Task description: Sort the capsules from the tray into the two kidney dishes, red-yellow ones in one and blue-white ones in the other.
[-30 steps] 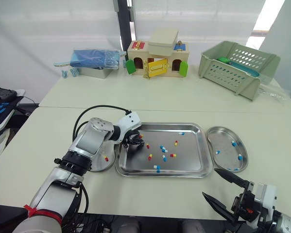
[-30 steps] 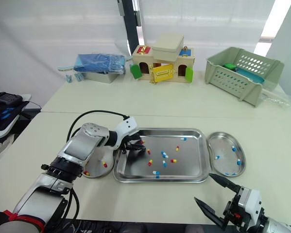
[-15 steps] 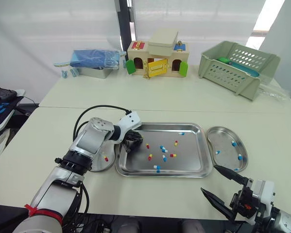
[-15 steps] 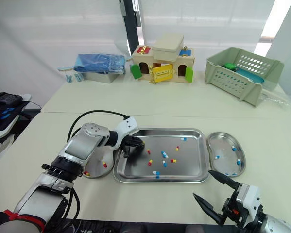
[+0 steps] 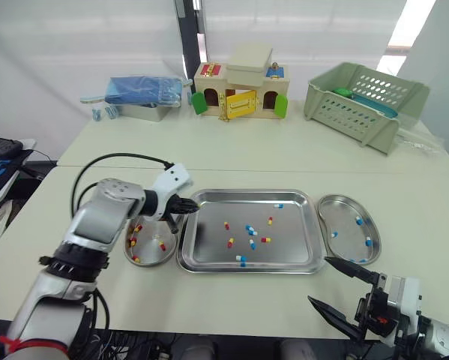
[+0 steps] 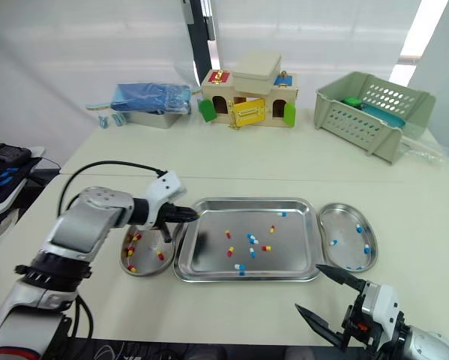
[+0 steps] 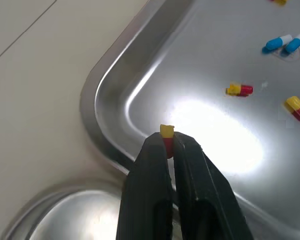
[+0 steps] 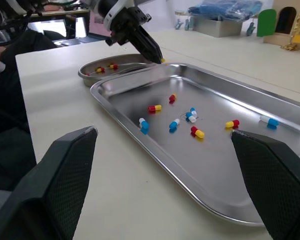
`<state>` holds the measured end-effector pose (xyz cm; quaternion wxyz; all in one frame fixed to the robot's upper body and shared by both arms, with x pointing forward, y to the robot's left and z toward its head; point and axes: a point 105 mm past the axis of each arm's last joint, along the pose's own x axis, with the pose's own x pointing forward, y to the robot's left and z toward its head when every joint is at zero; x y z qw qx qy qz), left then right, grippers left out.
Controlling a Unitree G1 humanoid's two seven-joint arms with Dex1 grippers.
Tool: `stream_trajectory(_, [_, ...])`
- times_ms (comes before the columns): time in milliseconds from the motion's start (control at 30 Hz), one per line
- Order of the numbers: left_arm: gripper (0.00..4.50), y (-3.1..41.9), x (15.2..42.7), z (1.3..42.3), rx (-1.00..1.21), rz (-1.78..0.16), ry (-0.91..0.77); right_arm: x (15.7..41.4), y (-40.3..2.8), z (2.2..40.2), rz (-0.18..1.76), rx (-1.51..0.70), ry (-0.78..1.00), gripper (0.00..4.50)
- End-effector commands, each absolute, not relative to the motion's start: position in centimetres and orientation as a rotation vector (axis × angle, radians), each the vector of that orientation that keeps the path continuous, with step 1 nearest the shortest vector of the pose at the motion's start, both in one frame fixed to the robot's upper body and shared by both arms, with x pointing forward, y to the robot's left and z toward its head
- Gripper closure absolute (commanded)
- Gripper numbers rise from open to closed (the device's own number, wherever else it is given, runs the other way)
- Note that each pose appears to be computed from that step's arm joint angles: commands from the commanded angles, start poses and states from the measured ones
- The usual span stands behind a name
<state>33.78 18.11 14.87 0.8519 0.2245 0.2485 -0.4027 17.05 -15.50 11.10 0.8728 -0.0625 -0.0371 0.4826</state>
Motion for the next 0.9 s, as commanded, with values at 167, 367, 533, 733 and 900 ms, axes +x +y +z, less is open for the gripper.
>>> stream_trajectory(167, [4.45,22.7,31.4,16.3,0.400,-0.616,0.536,17.4,-14.4,12.6,1.164,-0.142,-0.125,0.00])
stream_trajectory(367, [4.45,23.2,29.7,14.5,0.356,-0.569,0.576,18.0,-14.7,12.3,1.223,-0.149,-0.114,0.00])
stream_trajectory(533, [4.45,23.2,29.5,14.1,0.344,-0.553,0.581,18.3,-14.8,12.4,1.235,-0.148,-0.114,0.00])
stream_trajectory(733, [2.76,23.3,29.4,13.8,0.328,-0.547,0.592,18.3,-15.2,12.2,1.227,-0.146,-0.106,0.00])
stream_trajectory(900, [1.19,23.3,29.6,13.7,0.336,-0.552,0.588,18.3,-15.3,12.3,1.210,-0.141,-0.104,0.00])
